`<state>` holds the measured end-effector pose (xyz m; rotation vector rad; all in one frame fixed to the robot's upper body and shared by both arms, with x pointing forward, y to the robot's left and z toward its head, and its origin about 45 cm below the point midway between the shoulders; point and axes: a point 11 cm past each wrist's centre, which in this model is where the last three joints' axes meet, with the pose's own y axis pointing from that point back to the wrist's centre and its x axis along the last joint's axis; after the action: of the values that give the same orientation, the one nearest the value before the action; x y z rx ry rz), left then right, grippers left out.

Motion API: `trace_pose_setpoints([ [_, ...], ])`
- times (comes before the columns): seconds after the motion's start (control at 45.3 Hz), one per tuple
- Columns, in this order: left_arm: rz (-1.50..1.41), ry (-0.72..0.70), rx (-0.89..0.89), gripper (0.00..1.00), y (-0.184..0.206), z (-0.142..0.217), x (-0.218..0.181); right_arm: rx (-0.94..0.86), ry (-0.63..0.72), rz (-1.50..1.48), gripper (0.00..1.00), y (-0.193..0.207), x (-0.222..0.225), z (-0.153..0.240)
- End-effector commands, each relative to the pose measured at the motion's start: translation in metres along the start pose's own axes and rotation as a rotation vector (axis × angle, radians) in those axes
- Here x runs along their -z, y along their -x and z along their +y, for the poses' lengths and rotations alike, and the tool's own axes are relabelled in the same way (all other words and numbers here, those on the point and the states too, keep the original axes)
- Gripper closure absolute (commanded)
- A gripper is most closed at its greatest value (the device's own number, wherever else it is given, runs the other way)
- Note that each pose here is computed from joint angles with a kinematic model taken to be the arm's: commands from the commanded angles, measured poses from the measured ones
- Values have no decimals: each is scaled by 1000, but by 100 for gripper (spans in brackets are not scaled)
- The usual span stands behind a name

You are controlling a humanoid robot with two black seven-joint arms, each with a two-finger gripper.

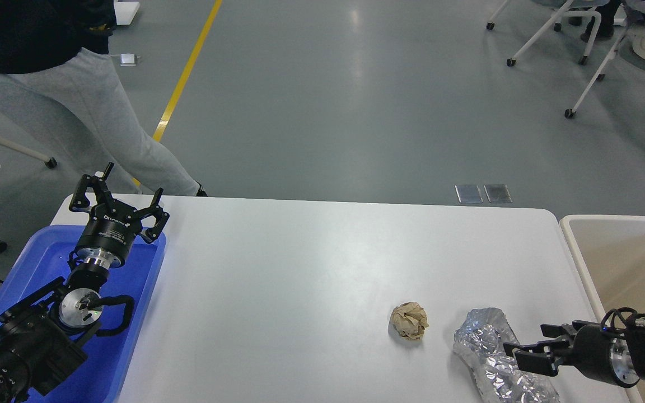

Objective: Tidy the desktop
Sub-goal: 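Close the right gripper on the crumpled silver foil wrapper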

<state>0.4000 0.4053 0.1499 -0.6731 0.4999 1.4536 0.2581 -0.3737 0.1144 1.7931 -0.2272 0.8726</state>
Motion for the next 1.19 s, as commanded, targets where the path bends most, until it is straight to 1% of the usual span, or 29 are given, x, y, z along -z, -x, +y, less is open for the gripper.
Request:
trace_pose_setpoints([
  [0.0, -1, -1, 0, 0, 0, 0, 0, -21, 14, -13, 1, 7, -3, -13],
  [0.331, -1, -1, 0, 0, 0, 0, 0, -28, 40, -22, 2, 19, -10, -26],
  [0.441, -1, -1, 0, 0, 0, 0, 0, -26, 29, -14, 2, 25, -7, -30],
  [0.574, 0, 0, -1, 0, 0, 0, 0, -40, 27, -11, 7, 25, -5, -33],
  [0.684, -1, -1, 0, 0, 0, 0, 0, -43, 43, -1, 15, 29, -10, -35],
  [0.706, -1, -1, 0, 0, 0, 0, 0, -43, 48, 3, 17, 31, -11, -36],
  [0.728, 1, 0, 1, 0, 0, 0, 0, -46, 54, 9, 21, 33, -14, -36],
  [0.794, -1, -1, 0, 0, 0, 0, 0, -58, 57, 41, 36, 32, -18, -38],
  [0.816, 0, 0, -1, 0, 0, 0, 0, -50, 56, 52, 44, 34, -19, -39],
  [0.86, 0, 1, 1, 0, 0, 0, 0, -37, 57, 70, 66, 38, -21, -39],
  [0.882, -1, -1, 0, 0, 0, 0, 0, -31, 56, 78, 73, 40, -21, -39],
  [0.926, 0, 0, -1, 0, 0, 0, 0, -36, 60, 87, 83, 39, -23, -38],
  [0.971, 0, -1, 1, 0, 0, 0, 0, -36, 64, 92, 96, 40, -25, -37],
  [0.993, 1, 0, 1, 0, 0, 0, 0, -40, 66, 89, 100, 39, -26, -37],
  [1.169, -1, -1, 0, 0, 0, 0, 0, -40, 86, 60, 100, 41, -32, -35],
])
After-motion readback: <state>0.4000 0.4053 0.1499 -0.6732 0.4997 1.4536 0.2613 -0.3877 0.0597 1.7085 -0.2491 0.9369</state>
